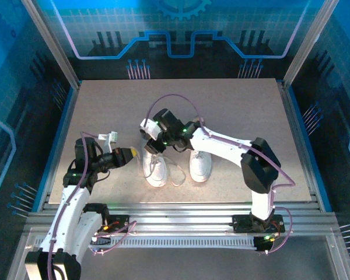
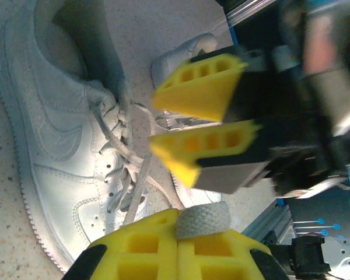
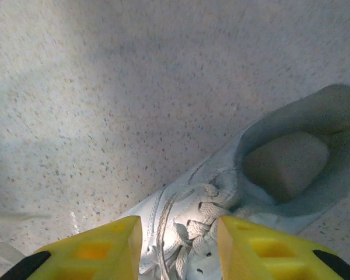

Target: Tie the shoes

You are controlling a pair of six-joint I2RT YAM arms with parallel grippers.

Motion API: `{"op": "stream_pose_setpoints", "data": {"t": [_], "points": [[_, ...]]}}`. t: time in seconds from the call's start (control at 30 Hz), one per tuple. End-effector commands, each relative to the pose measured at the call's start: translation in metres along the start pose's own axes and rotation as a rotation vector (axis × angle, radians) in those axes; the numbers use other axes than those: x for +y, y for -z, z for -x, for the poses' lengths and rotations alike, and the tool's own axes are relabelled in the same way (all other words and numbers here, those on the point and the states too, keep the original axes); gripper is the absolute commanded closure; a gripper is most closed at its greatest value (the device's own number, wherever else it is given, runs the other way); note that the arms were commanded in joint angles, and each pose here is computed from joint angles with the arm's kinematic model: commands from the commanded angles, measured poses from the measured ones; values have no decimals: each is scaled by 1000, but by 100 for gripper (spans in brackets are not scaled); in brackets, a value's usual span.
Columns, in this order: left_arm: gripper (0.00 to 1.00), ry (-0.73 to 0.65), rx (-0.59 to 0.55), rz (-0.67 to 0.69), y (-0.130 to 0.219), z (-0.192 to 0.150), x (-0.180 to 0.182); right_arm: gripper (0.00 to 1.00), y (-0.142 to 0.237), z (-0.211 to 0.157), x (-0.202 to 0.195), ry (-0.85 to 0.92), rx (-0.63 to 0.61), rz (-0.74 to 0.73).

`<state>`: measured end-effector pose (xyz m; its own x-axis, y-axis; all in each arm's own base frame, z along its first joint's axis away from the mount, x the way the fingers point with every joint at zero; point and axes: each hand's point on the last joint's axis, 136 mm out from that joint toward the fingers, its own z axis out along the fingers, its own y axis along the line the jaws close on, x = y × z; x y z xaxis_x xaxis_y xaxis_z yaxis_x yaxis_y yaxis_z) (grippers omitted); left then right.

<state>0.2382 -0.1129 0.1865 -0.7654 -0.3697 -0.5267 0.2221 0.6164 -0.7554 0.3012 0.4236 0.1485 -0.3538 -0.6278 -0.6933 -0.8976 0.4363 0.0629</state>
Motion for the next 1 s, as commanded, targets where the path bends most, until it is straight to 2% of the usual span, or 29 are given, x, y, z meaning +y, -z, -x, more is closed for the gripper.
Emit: {"op": "stream_pose_setpoints", "data": {"t": [0.0, 0.33, 0.43, 0.6, 0.67, 0.83, 0.97], "points": [[100, -78, -19, -9, 1, 6, -3, 61, -12, -15, 4, 52, 81, -11], [100, -258, 4, -19, 2, 10, -10, 62, -21, -30, 4, 130, 142, -55], [100, -349, 5, -29, 3, 17, -17, 67, -22, -29, 2, 147, 130, -69], [100, -494, 16, -44, 2, 24, -22, 88, -17, -17, 2, 162, 79, -72], [100, -534, 19, -44, 0, 26, -22, 94, -11, -11, 4, 164, 49, -58], [100, -580, 13, -77, -8, 30, -19, 98, 6, 2, 0, 106, -18, -23], [100, -582, -37, -107, -14, 38, -20, 99, 15, 8, -6, 47, -54, 9]]}}
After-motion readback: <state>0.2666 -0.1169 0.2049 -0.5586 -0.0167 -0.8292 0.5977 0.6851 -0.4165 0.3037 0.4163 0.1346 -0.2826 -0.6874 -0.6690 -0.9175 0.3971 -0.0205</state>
